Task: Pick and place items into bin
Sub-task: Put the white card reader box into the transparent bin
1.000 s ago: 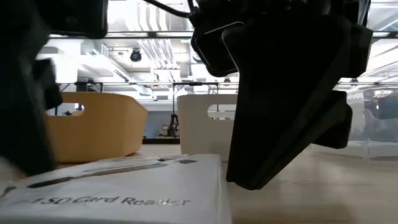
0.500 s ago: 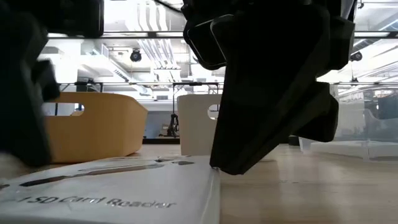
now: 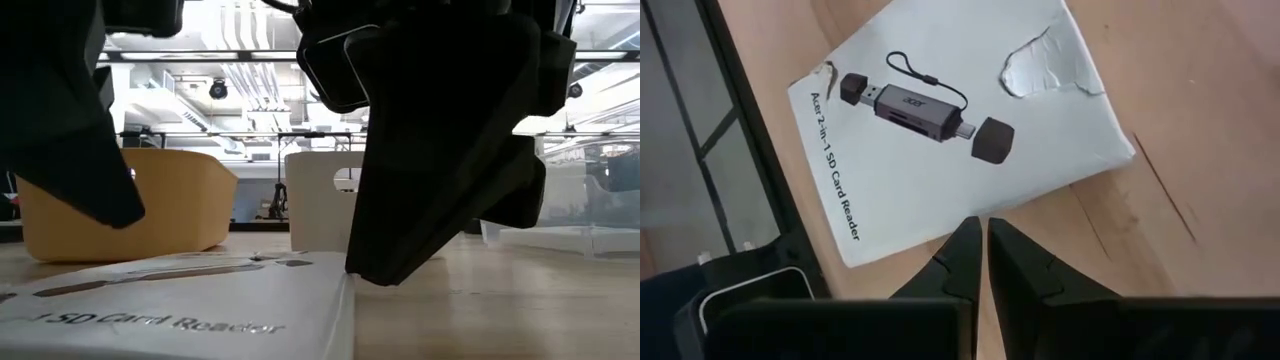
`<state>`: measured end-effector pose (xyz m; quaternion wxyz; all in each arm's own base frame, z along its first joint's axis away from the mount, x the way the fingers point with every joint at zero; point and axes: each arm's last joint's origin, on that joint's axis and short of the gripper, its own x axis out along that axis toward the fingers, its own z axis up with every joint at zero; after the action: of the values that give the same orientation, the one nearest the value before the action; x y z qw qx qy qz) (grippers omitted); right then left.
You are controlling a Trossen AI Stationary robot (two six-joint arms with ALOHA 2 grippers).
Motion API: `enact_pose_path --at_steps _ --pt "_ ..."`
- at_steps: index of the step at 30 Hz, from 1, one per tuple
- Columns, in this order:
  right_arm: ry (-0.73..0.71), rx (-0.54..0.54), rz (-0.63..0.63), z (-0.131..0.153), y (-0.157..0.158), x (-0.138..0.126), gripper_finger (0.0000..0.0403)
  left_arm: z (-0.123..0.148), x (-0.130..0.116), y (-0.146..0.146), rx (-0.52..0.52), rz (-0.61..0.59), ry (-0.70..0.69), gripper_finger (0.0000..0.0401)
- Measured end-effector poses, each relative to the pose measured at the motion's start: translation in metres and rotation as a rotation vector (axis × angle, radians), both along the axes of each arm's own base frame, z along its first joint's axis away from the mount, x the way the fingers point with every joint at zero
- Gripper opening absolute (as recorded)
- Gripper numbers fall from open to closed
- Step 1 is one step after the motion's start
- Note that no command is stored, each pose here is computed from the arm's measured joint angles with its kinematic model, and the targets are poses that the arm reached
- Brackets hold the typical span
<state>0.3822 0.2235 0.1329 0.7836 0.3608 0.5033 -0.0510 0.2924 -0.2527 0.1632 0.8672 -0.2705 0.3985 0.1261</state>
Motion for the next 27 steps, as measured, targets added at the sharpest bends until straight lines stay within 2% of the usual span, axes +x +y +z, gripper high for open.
enact_pose_path --at_steps 6,11,27 --pt "0.013 -0.008 0.001 -0.001 -0.001 -0.001 0.0013 -0.008 -0.004 0.003 0.001 0.002 0.011 0.0000" --pt "0.014 -0.006 0.001 -0.001 0.000 -0.001 0.0013 -0.017 -0.005 0.005 -0.050 0.026 -0.015 0.0000" --pt "0.012 -0.001 0.005 -0.001 0.000 -0.001 0.0013 -0.029 0.000 0.000 -0.085 -0.001 -0.001 0.0000"
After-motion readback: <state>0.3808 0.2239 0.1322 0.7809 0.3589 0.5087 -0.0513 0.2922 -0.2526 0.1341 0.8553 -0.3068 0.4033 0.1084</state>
